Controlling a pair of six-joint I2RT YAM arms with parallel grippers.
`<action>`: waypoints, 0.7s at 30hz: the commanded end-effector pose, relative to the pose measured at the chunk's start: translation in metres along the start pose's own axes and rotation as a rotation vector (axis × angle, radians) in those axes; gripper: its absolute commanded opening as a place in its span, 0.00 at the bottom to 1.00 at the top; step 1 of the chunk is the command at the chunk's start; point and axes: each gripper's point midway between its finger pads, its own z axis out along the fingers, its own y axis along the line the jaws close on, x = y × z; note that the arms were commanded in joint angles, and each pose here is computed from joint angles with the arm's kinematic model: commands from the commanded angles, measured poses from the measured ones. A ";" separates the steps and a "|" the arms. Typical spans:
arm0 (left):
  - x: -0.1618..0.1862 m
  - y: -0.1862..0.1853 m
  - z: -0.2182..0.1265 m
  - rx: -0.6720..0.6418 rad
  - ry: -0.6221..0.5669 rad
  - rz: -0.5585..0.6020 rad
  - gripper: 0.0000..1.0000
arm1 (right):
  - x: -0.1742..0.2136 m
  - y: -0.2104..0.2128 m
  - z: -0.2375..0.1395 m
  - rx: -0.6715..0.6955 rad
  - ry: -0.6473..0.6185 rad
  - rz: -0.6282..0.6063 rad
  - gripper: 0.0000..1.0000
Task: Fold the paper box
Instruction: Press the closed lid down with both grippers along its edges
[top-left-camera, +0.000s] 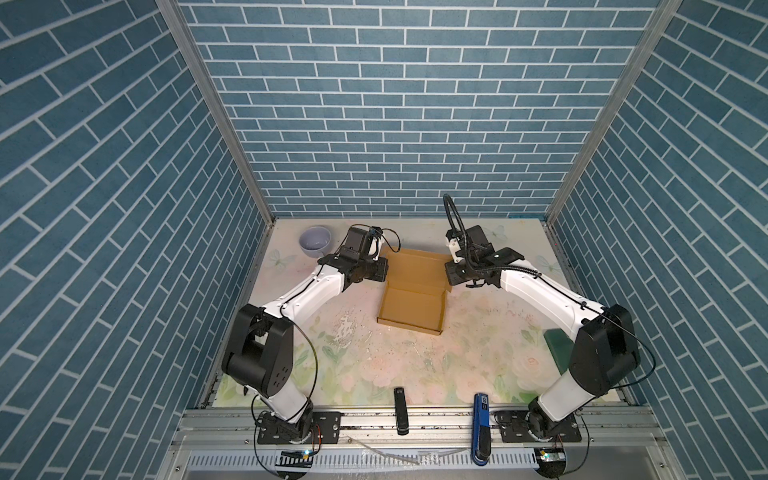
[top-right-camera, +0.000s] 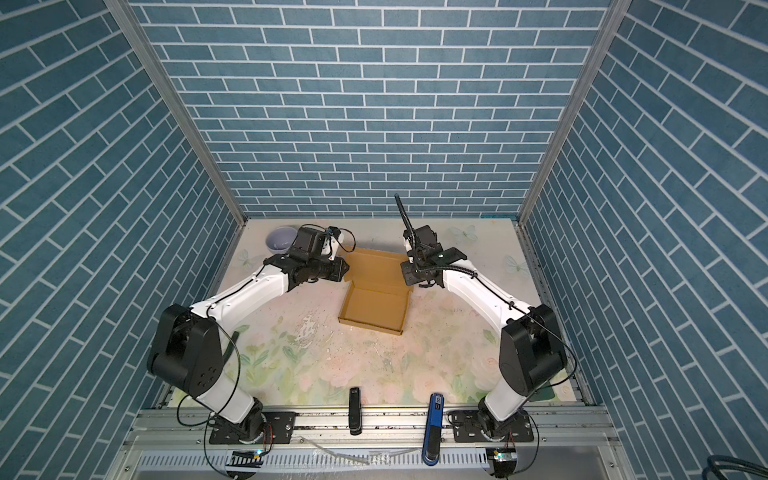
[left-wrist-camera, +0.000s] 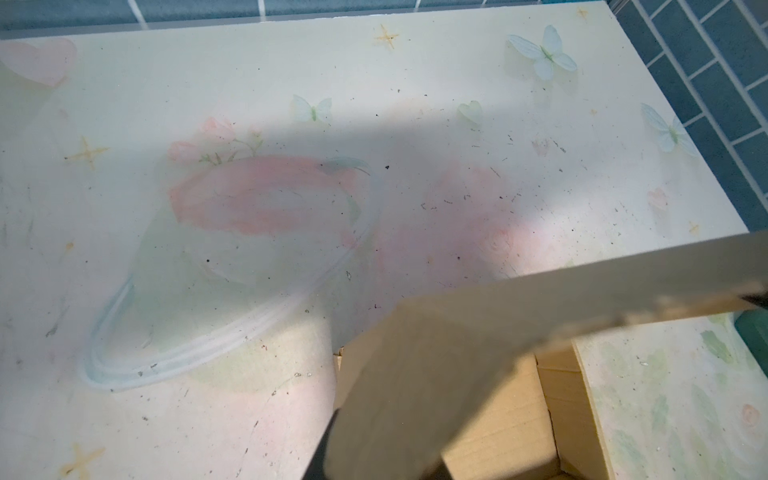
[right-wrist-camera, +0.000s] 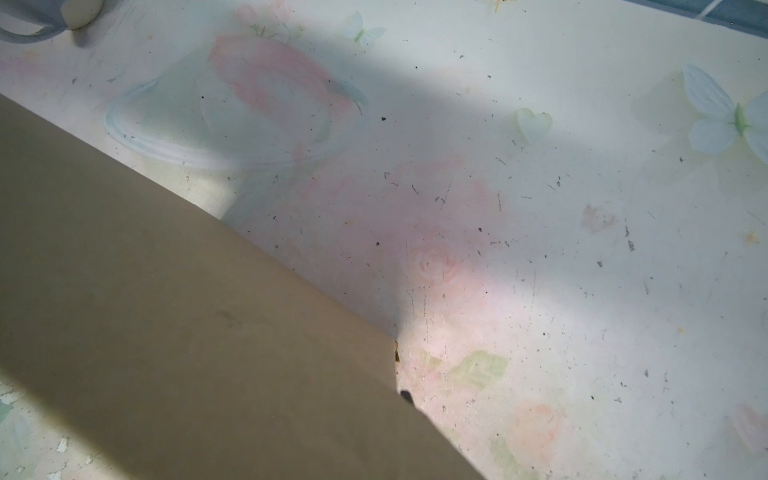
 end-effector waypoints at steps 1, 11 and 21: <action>-0.007 -0.007 -0.002 0.025 -0.007 0.008 0.20 | -0.016 0.005 -0.006 -0.008 -0.021 -0.006 0.06; -0.008 -0.006 0.006 0.021 0.003 -0.011 0.10 | -0.022 0.009 -0.008 -0.023 -0.003 -0.021 0.08; -0.008 0.001 0.003 -0.008 -0.069 -0.078 0.07 | -0.016 0.008 -0.005 -0.009 0.062 0.038 0.13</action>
